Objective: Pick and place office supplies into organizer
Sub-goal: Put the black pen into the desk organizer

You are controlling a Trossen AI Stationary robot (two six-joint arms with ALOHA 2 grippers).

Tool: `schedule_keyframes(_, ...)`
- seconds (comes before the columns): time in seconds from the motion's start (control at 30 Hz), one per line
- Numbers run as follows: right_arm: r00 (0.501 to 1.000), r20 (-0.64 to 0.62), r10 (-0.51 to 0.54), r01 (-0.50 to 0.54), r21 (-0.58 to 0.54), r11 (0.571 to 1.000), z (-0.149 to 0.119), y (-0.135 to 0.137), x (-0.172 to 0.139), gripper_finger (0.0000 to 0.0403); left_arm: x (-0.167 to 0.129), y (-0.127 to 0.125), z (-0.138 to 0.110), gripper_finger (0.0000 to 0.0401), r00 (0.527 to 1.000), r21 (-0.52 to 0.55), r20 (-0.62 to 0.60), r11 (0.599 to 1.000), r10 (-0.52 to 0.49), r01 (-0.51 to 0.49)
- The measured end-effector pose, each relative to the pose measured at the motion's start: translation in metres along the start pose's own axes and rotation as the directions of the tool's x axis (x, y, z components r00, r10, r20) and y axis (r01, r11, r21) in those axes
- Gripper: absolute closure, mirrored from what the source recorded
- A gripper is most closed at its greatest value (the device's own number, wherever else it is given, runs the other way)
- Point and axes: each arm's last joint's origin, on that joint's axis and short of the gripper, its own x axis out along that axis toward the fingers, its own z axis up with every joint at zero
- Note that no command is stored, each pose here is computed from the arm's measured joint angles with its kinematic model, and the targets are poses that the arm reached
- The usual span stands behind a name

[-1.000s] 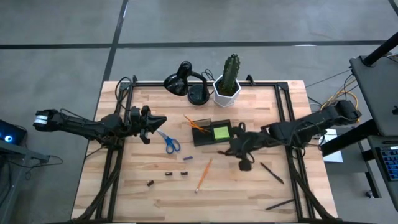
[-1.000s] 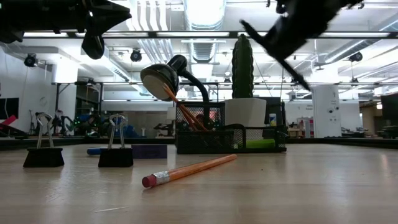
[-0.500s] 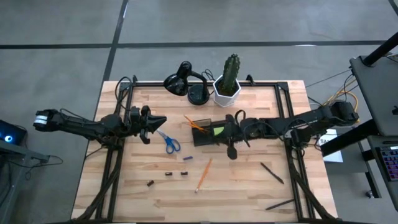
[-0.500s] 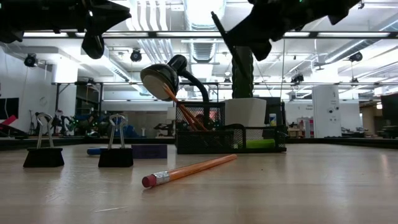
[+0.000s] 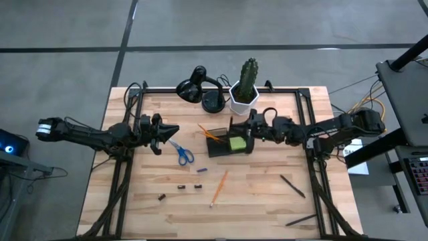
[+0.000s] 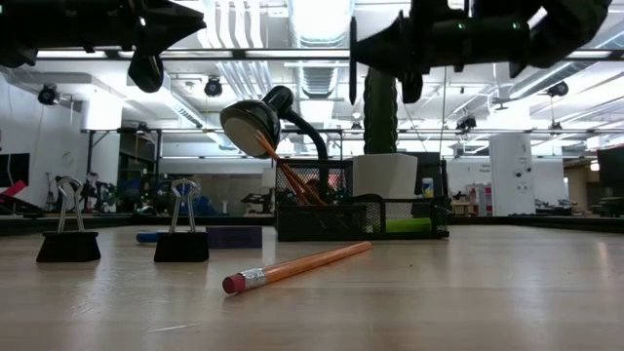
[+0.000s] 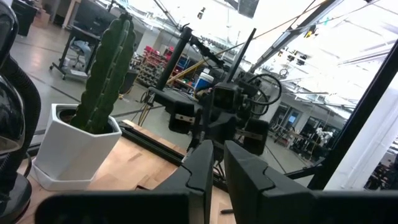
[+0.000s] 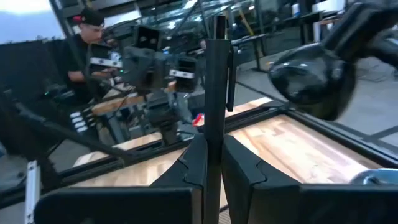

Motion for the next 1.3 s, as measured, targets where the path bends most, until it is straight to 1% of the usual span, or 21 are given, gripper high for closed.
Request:
schedule_keyframes(0.3,0.998,0.018,-0.057,0.057,-0.028,0.998,0.000,-0.010,-0.001,0.0385,0.000,0.000,0.000,0.0377,1.000,0.000,0.000,1.000,0.000,0.000)
schedule_keyframes(0.4,0.997,0.027,-0.075,0.076,-0.020,0.997,-0.001,-0.016,0.002,0.0385,0.000,0.000,0.000,0.0377,1.000,0.000,0.000,1.000,0.000,0.000)
schedule_keyframes(0.53,0.994,0.094,-0.050,0.049,0.011,0.999,-0.003,-0.021,0.009,0.0385,0.000,0.000,0.000,0.0377,1.000,0.000,0.001,1.000,0.000,0.000)
schedule_keyframes(0.7,0.993,0.106,-0.041,0.039,0.022,0.999,-0.012,-0.025,0.026,0.0385,0.000,0.000,0.000,0.0377,1.000,0.000,0.000,1.000,0.000,0.000)
schedule_keyframes(0.8,0.995,0.086,-0.050,0.049,0.019,0.999,-0.018,-0.028,0.037,0.0385,0.000,0.000,0.000,0.0377,1.000,0.000,0.000,1.000,0.000,0.000)
schedule_keyframes(1.0,0.999,0.038,-0.033,0.032,0.014,0.999,-0.032,-0.030,0.054,0.0385,0.000,0.000,0.000,0.0377,1.000,0.000,0.002,1.000,0.000,0.000)
schedule_keyframes(1.13,1.000,0.008,-0.024,0.024,0.012,1.000,-0.038,-0.032,0.060,0.0385,0.000,0.000,0.000,0.0377,1.000,-0.001,0.002,1.000,-0.001,0.001)
schedule_keyframes(1.3,0.998,-0.054,-0.044,0.043,-0.019,0.999,-0.046,-0.035,0.063,0.0385,0.000,0.000,0.000,0.0377,1.000,-0.001,0.003,1.000,-0.001,0.001)
